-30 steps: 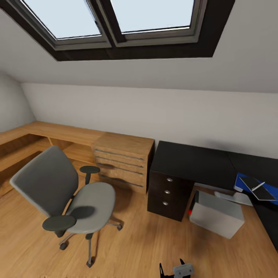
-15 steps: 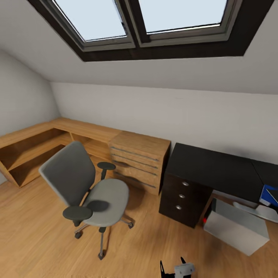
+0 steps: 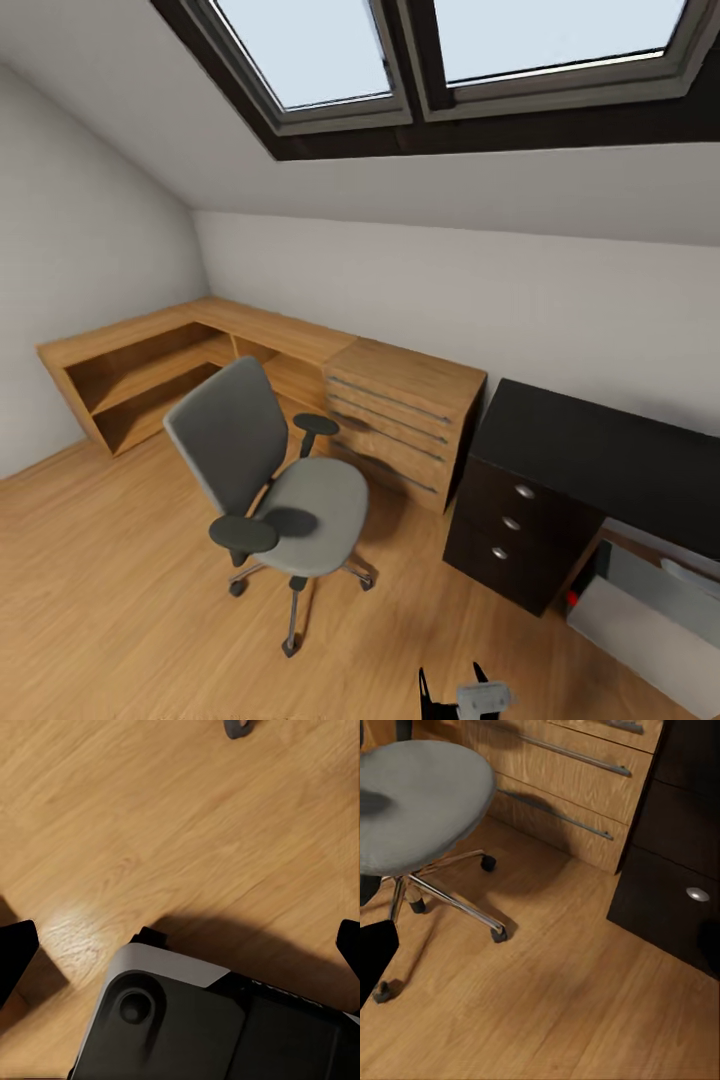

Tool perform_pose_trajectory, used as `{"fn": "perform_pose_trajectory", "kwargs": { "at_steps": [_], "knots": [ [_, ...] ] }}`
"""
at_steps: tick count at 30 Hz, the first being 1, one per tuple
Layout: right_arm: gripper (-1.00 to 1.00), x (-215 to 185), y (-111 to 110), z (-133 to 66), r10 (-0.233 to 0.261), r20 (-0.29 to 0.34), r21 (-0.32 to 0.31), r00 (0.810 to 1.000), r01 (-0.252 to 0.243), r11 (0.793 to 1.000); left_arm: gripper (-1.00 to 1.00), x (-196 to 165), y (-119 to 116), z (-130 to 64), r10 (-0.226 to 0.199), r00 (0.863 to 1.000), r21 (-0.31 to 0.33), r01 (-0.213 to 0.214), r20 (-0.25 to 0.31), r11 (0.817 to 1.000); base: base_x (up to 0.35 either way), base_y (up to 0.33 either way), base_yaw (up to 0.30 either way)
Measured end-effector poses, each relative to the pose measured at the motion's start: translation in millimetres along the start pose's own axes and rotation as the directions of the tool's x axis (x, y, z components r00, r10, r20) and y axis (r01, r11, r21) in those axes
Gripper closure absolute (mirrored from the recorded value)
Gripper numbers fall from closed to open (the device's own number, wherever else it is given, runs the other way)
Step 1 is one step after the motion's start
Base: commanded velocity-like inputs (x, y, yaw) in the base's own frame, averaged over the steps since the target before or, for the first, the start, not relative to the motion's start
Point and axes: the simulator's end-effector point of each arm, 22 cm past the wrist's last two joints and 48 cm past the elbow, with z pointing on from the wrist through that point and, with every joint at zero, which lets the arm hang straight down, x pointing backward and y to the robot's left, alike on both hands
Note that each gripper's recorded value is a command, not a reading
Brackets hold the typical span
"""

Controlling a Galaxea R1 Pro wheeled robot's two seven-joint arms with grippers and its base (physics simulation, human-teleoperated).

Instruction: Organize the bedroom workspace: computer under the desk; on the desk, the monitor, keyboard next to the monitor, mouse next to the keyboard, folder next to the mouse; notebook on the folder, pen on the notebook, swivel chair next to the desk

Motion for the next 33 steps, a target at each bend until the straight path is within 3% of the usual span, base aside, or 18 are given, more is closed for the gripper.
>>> {"fn": "perform_pose_trajectory", "kwargs": {
  "at_steps": [5, 10, 33],
  "knots": [
    [-1.0, -10, -6, -7.4, 0.021, 0.066, 0.024, 0.998, -0.022, 0.999, -1.0, 0, 0, 0.0, 0.0, 1.0, 0.0, 0.0, 0.0, 1.0, 0.0, 0.0, 0.286],
    [-1.0, -7, -13, -18.7, 0.032, 0.089, 0.06, 0.996, -0.037, 0.998, -1.0, 0, 0, 0.0, 0.0, 1.0, 0.0, 0.0, 0.001, 1.0, 0.0, 0.0, 0.286],
    [-1.0, -2, -16, -23.1, 0.034, 0.081, 0.08, 0.996, -0.04, 0.996, -1.0, 1, -2, -0.3, 0.014, 1.0, 0.005, -0.014, 0.001, 1.0, 0.0, 0.0, 0.286]
  ]
}}
